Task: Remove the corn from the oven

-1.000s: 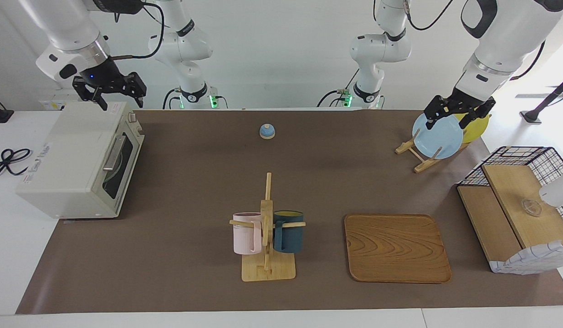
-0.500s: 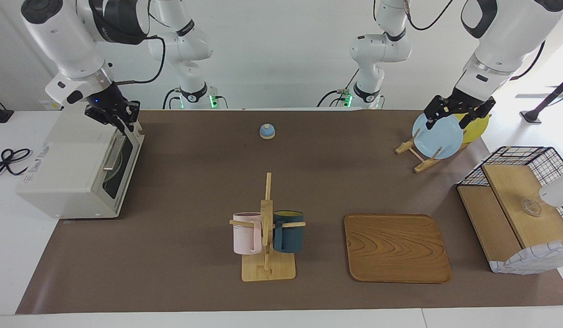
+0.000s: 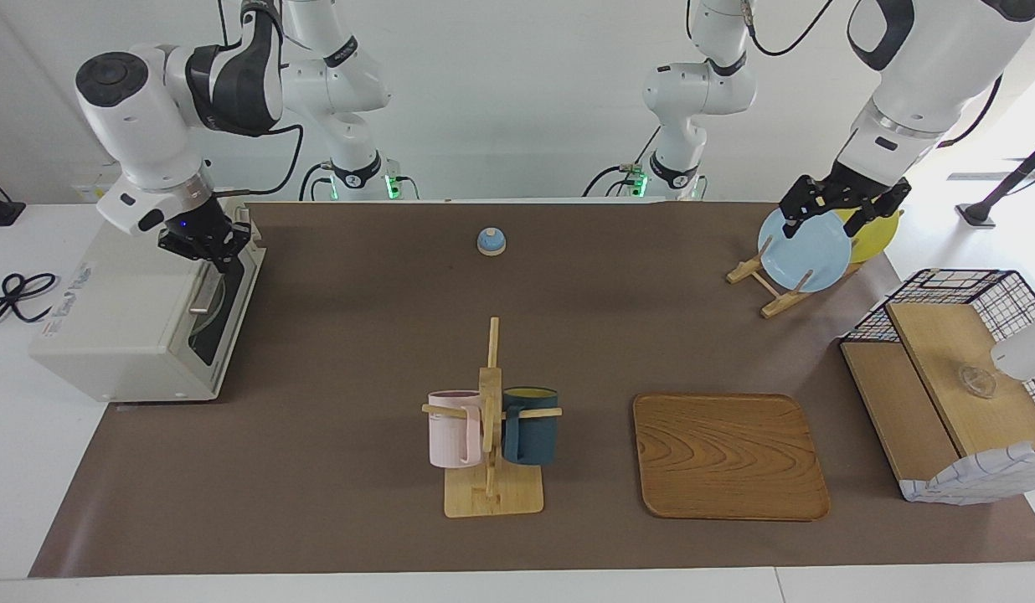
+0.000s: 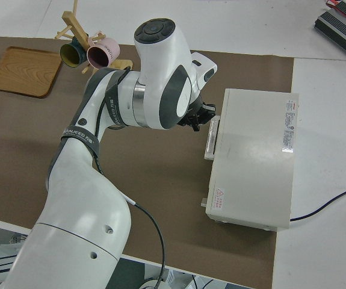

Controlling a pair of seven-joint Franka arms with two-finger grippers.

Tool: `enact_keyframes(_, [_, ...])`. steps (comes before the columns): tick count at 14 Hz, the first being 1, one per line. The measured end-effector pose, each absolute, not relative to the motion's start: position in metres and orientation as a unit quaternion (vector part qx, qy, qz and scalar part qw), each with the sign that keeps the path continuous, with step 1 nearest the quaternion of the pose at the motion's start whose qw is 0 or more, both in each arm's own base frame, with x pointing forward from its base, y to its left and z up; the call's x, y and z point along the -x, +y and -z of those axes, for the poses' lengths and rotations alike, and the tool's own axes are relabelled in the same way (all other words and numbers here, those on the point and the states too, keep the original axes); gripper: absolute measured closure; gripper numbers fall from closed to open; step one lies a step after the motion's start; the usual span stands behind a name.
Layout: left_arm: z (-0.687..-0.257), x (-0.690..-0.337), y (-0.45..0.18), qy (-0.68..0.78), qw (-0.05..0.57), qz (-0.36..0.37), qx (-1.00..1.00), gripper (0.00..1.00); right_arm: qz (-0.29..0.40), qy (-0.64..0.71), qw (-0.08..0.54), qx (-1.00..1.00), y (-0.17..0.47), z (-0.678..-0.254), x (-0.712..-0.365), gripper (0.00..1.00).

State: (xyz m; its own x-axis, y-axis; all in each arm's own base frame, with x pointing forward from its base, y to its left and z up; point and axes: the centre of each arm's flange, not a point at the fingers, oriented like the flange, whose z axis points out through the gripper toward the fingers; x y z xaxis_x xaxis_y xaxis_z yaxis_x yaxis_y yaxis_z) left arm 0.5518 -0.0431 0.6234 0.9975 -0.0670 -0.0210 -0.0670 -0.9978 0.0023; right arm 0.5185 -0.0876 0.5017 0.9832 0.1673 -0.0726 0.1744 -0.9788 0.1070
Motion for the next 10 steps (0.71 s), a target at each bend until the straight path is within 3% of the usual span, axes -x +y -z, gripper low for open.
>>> enact_keyframes(10, [-0.623, -0.552, -0.044, -0.034, 0.001, 0.011, -0.999, 0.00, 0.031, 0.074, 0.055, -0.995, -0.113, -0.473, -0.514, 0.99])
